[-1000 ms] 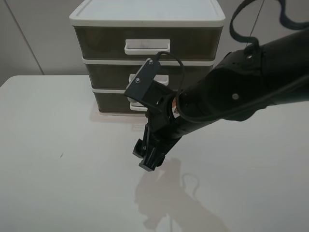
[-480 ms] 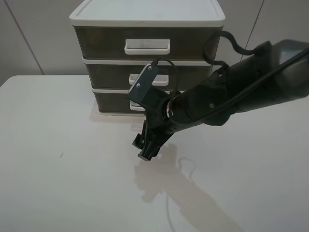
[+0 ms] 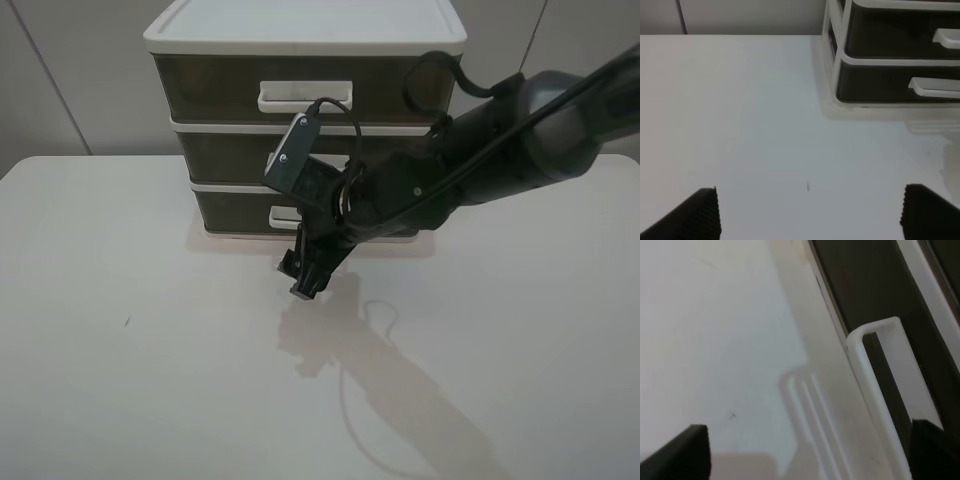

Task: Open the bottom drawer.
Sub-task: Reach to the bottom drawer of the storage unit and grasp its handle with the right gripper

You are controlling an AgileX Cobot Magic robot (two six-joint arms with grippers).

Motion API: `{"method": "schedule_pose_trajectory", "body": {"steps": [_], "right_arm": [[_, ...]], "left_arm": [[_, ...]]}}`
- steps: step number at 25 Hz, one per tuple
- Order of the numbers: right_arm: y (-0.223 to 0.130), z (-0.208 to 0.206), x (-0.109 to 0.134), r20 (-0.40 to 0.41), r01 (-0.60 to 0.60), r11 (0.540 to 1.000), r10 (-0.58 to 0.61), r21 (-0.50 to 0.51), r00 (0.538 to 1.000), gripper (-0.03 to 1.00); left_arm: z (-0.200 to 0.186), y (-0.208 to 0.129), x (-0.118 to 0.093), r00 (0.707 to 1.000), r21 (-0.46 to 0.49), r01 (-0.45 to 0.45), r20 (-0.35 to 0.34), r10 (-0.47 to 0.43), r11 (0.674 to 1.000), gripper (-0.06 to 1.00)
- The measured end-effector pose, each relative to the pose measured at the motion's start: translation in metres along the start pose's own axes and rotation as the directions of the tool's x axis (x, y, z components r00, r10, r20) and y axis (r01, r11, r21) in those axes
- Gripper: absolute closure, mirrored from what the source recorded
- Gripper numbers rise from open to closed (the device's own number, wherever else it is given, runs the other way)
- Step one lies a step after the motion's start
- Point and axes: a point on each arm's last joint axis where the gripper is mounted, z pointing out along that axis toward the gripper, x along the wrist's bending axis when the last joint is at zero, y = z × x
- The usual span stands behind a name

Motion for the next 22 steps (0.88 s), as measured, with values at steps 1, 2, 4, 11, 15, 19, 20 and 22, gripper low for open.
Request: {"method": "schedule_pose_trajectory", "body": {"steps": [1,2,4,11,15,19,20,22], "right_arm": [[-0.001,0.000,0.000,0.001,0.022,1.000,-0.022,0.002,1.000,0.18],[-0.001,0.001,0.000,0.001,0.044,0.999,-0.044,0.003,0.999,0.18],[-0.001,0.001,-0.001,0.003,0.069,0.998,-0.069,0.004,0.998,0.18],[-0.003,0.002,-0.007,0.025,0.105,0.994,-0.105,-0.013,0.994,0.18],[-0.002,0.003,-0.007,0.032,0.146,0.989,-0.145,-0.025,0.989,0.18],[-0.007,0.011,-0.004,0.018,0.167,0.986,-0.167,-0.008,0.986,0.18],[-0.008,0.012,-0.003,0.014,0.168,0.986,-0.168,-0.004,0.986,0.18],[-0.009,0.015,-0.003,0.012,0.174,0.985,-0.174,-0.006,0.985,0.18]], "left_arm": [[0.000,0.000,0.000,1.000,0.000,0.000,0.000,0.000,1.000,0.20],[0.000,0.000,0.000,1.000,0.000,0.000,0.000,0.000,1.000,0.20],[0.000,0.000,0.000,1.000,0.000,0.000,0.000,0.000,1.000,0.20],[0.000,0.000,0.000,1.000,0.000,0.000,0.000,0.000,1.000,0.20],[0.000,0.000,0.000,1.000,0.000,0.000,0.000,0.000,1.000,0.20],[0.000,0.000,0.000,1.000,0.000,0.000,0.000,0.000,1.000,0.20],[0.000,0.000,0.000,1.000,0.000,0.000,0.000,0.000,1.000,0.20],[0.000,0.000,0.000,1.000,0.000,0.000,0.000,0.000,1.000,0.20]]}}
